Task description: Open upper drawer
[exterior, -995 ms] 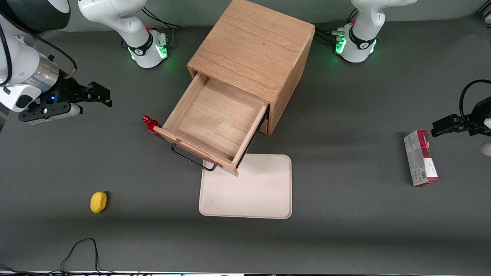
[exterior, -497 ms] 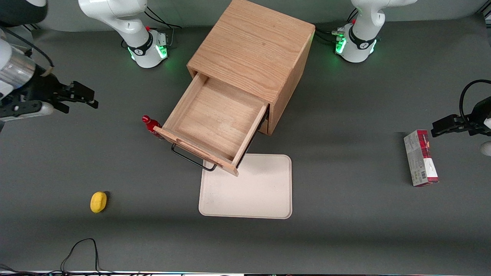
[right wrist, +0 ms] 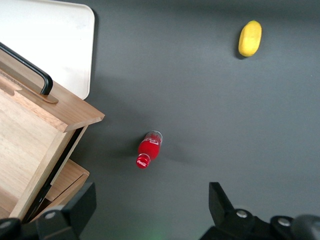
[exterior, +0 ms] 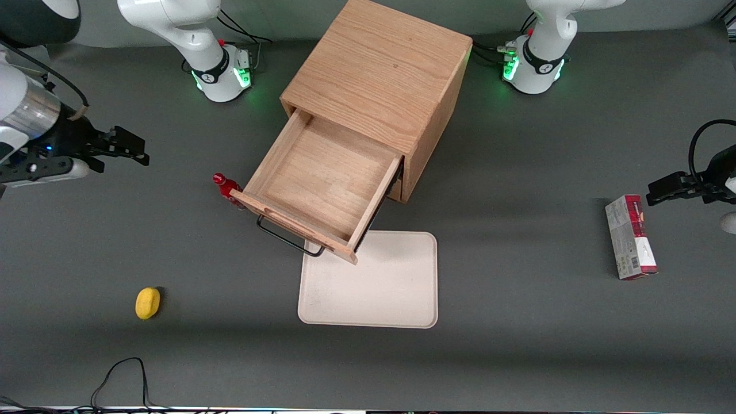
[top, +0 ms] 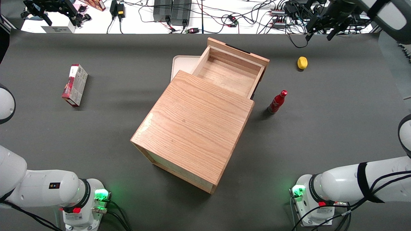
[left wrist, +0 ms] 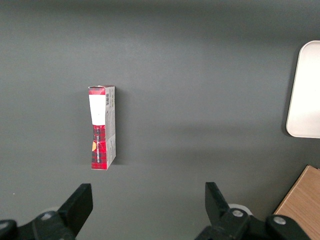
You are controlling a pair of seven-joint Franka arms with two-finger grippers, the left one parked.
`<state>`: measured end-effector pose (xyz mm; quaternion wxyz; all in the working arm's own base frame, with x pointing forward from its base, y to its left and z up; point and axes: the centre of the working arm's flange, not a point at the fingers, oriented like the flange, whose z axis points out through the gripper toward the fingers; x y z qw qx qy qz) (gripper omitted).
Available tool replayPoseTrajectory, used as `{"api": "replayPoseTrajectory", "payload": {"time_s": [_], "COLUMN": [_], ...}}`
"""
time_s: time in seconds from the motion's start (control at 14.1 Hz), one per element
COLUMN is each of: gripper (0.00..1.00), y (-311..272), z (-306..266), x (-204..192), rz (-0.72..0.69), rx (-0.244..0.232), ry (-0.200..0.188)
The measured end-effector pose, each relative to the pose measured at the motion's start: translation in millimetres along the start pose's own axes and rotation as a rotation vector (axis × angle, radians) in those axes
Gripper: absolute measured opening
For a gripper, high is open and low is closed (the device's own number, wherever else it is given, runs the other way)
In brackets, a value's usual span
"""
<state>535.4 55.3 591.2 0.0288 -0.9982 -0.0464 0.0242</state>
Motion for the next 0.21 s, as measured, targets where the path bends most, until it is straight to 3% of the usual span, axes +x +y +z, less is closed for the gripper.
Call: {"api": "replayPoseTrajectory", "payload": {"time_s": [0.21], "gripper": [1.0], "y": [1.6], "z": [3.3], "x": [4.2], "rz": [0.002], "rx": [-0.002], "ry": [-0.006]}}
